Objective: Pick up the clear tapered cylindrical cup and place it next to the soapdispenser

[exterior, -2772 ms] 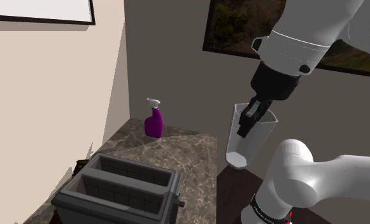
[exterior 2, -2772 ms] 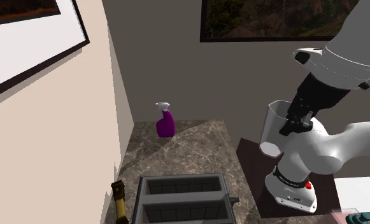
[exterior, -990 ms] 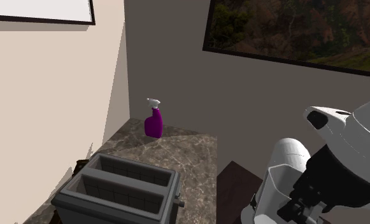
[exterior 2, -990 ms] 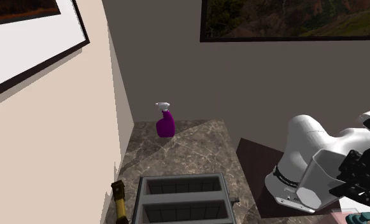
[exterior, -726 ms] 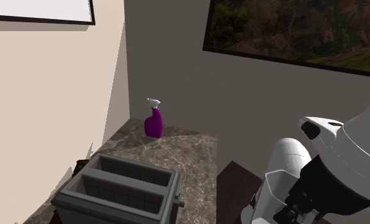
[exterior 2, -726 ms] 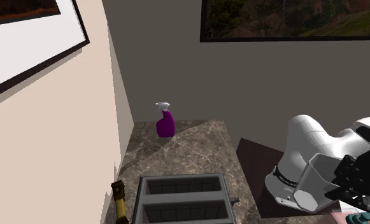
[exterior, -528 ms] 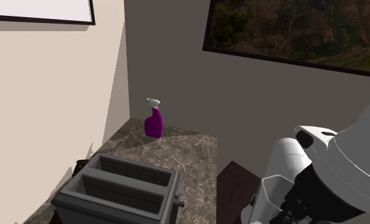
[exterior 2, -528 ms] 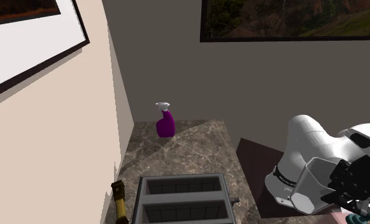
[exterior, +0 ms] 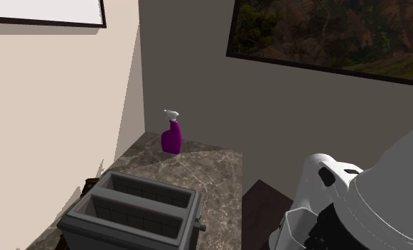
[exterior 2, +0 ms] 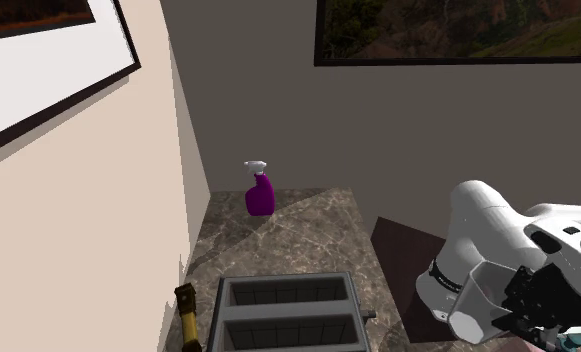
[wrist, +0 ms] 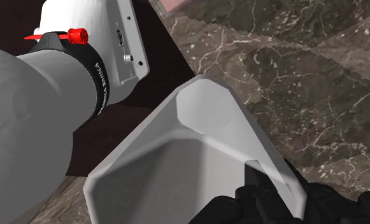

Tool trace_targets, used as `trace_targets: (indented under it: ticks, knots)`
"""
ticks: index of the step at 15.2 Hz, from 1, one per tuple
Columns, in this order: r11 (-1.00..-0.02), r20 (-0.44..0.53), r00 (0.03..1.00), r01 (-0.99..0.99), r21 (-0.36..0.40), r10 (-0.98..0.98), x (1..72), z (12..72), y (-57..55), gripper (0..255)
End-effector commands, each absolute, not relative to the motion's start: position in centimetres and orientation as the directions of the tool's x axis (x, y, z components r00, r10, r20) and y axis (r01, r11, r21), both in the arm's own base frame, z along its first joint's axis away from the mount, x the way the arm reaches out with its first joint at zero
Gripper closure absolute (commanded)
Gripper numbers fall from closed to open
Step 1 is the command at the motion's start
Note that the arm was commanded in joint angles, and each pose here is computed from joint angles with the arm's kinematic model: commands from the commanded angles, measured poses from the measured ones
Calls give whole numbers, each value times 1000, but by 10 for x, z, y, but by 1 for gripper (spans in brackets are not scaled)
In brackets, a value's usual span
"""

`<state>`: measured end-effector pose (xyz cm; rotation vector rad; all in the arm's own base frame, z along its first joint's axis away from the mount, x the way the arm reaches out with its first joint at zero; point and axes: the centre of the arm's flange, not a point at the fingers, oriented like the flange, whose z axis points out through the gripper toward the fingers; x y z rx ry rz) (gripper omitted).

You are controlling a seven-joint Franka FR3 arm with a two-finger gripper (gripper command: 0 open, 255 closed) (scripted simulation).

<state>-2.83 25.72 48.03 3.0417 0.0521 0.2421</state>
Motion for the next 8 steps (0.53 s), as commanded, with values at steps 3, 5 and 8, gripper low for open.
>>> trace_targets:
  ticks: [3,5,8]
  knots:
    - [-995,157,987,27,92,41,-29,459,257,255]
    - [-995,157,987,27,92,41,-29,448,257,255]
    - [-995,157,987,27,92,41,-29,432,257,255]
